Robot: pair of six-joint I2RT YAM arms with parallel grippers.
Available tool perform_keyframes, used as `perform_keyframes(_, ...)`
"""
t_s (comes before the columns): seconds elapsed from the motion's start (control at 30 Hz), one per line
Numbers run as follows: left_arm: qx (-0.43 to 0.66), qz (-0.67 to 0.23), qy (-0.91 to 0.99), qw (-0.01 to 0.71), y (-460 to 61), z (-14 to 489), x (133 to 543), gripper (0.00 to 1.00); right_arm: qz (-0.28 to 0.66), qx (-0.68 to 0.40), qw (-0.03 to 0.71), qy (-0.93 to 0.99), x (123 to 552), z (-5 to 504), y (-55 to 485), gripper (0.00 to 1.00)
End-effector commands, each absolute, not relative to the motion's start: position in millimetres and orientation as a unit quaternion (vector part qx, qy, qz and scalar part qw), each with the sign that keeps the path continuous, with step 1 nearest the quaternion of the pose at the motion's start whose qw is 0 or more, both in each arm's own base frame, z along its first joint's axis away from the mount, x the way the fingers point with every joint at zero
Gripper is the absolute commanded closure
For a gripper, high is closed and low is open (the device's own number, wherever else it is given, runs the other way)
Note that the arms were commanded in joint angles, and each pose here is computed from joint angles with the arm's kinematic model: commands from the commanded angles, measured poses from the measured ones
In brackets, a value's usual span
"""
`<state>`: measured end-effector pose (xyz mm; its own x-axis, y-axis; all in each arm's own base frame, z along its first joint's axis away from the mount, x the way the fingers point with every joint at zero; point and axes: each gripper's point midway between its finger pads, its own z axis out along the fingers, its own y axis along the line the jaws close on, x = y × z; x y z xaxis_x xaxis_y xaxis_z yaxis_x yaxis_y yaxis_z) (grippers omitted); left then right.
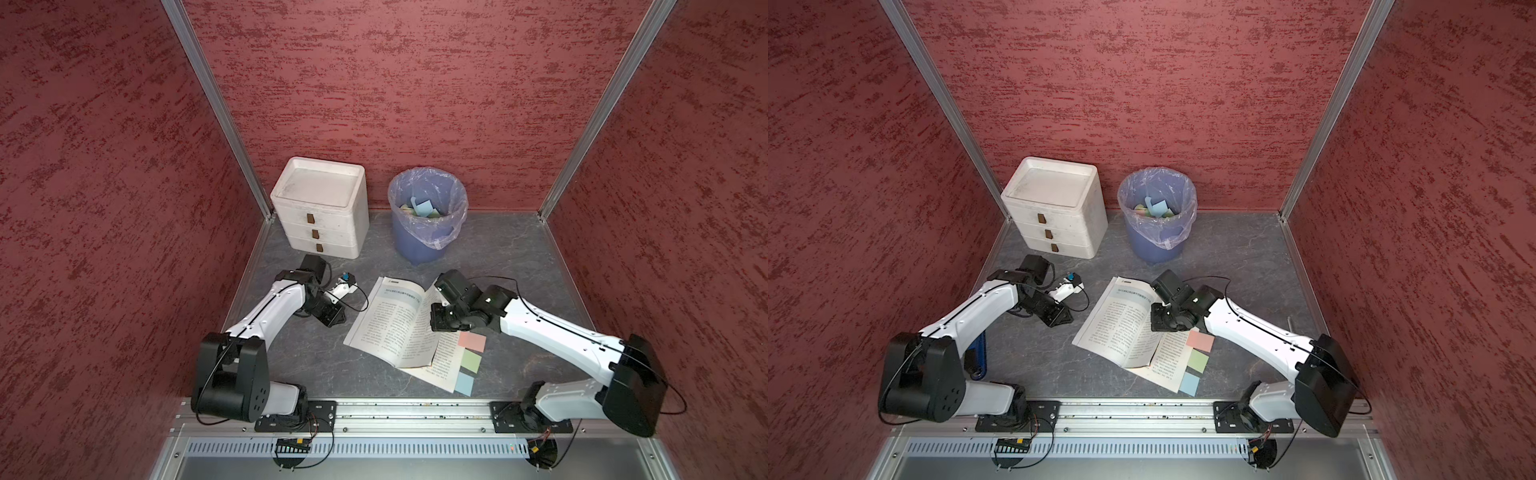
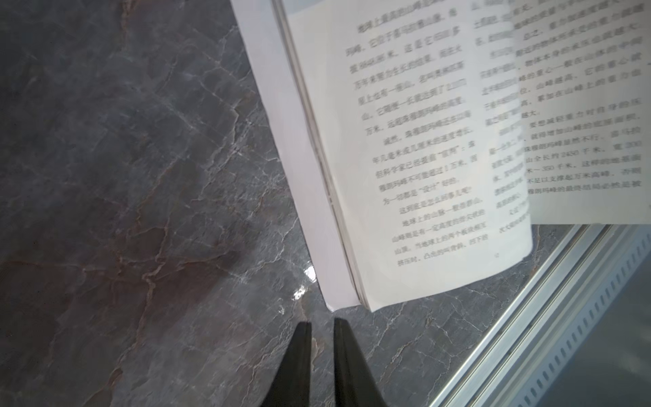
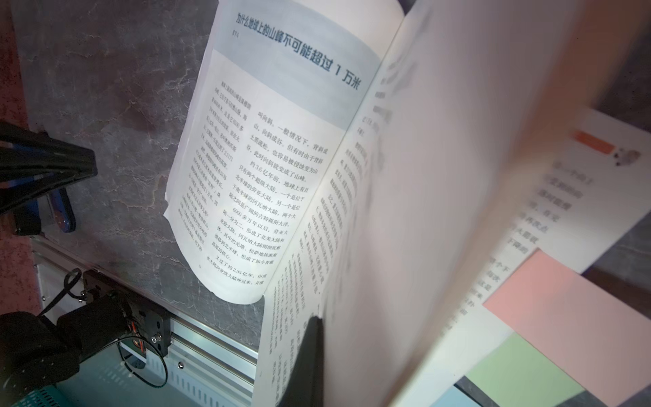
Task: Peel off the used sticky note
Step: Turn the page of the book at the center of the board.
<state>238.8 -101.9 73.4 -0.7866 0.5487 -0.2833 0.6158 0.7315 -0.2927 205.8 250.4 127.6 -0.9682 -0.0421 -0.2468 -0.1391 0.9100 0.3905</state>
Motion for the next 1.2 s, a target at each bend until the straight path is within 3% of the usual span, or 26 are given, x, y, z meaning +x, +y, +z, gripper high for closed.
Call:
perform_keyframes(0.0,0.302,-0.199,0.929,0.08,-114.2,58.6,247.3,0.85,0.2,-0.071,0.111,0.971,204.2,133.5,250.5,1.0)
perform_keyframes(0.23,0.315,-0.224,0.92,0.069,-148.4,45.1,256.2,0.85,0.231,-0.076,0.108,0.964,218.8,146.2,278.3,1.0)
perform_keyframes(0.53,0.314,-0.185,0.93,0.052,-138.9,14.5,256.1,0.9,0.292,-0.019,0.066,0.954,239.0,138.0,327.1,0.92)
perform_keyframes(1.17,0.261,-0.217,0.938,0.075,-107.3,37.5,274.8,0.93,0.437,0.035,0.047,0.897,273.9,122.0,422.4,0.46)
